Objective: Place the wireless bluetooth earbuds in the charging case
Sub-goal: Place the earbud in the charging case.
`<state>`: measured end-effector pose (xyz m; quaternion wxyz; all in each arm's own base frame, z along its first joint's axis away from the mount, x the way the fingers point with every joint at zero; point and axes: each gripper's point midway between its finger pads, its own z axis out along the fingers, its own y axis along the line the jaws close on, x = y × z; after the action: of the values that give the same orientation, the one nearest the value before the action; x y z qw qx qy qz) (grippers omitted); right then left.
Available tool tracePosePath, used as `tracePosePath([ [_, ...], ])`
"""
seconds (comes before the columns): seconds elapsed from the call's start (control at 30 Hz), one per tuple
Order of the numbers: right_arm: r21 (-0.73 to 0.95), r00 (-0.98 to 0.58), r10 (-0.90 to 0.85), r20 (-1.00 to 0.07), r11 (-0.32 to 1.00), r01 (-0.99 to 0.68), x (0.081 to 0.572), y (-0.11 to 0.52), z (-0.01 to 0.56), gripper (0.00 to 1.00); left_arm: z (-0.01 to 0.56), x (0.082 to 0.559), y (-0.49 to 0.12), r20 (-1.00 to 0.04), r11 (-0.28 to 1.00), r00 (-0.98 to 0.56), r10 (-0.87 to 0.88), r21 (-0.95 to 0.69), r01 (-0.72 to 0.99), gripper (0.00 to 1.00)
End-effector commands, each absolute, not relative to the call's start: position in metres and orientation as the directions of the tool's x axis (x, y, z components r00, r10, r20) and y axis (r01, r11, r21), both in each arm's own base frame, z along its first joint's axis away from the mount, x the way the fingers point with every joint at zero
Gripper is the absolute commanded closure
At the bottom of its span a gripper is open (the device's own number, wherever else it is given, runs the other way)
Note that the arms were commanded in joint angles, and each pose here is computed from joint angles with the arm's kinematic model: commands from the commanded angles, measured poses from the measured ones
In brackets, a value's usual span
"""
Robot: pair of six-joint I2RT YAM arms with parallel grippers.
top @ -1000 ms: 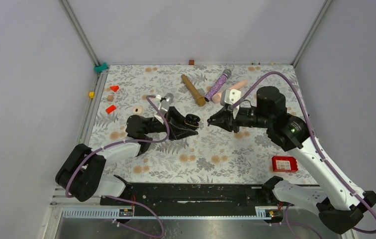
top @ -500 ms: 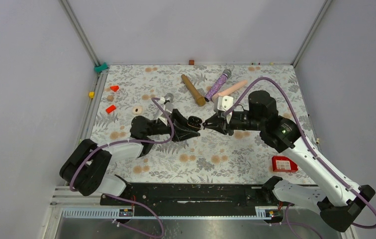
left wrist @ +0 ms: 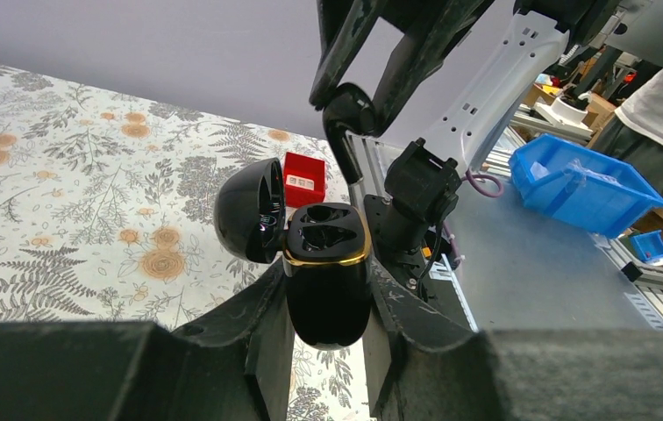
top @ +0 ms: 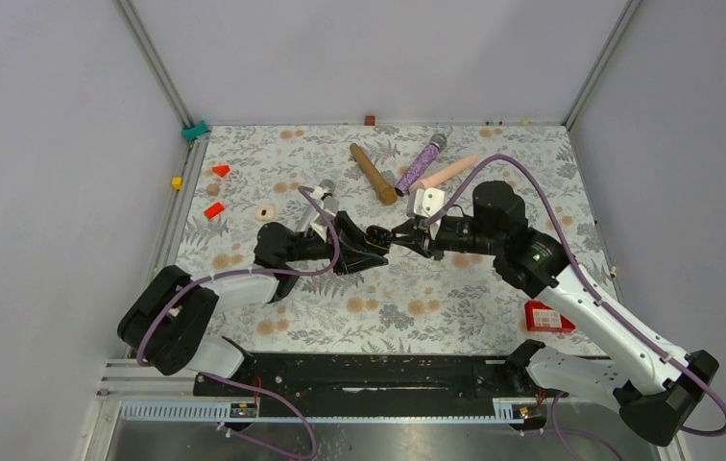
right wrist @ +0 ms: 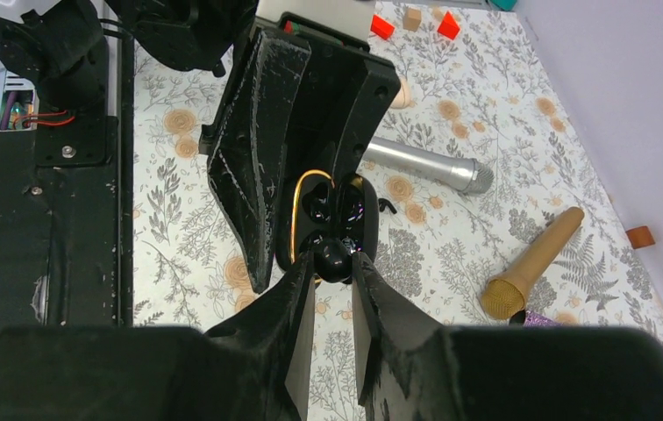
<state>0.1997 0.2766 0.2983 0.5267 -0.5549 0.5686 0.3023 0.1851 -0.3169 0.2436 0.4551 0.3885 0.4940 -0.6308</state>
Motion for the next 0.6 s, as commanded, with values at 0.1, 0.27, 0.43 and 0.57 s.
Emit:
tracePosePath([
  [0.1, -0.301, 0.238, -0.272, -0.933, 0.221, -0.928, 0.205, 0.281, 0.313, 0.79, 0.261, 0.186, -0.321, -0.942, -0.122, -0.248, -0.226, -0.225, 0.967, 1.00],
  [0.27, -0.306, 0.245, -0.280, -0.928, 0.199, -0.931, 0.203, 0.282, 0.305, 0.79, 0.266, 0.185, -0.320, -0.941, -0.127, -0.241, -0.238, -0.216, 0.968, 1.00],
  [0.43, -0.317, 0.258, -0.283, -0.924, 0.189, -0.929, 0.203, 0.284, 0.300, 0.79, 0.268, 0.184, -0.320, -0.940, -0.130, -0.239, -0.242, -0.213, 0.968, 1.00],
  [0.57, -0.326, 0.265, -0.287, -0.921, 0.193, -0.925, 0.205, 0.286, 0.297, 0.79, 0.268, 0.183, -0.320, -0.940, -0.133, -0.239, -0.242, -0.212, 0.968, 1.00],
])
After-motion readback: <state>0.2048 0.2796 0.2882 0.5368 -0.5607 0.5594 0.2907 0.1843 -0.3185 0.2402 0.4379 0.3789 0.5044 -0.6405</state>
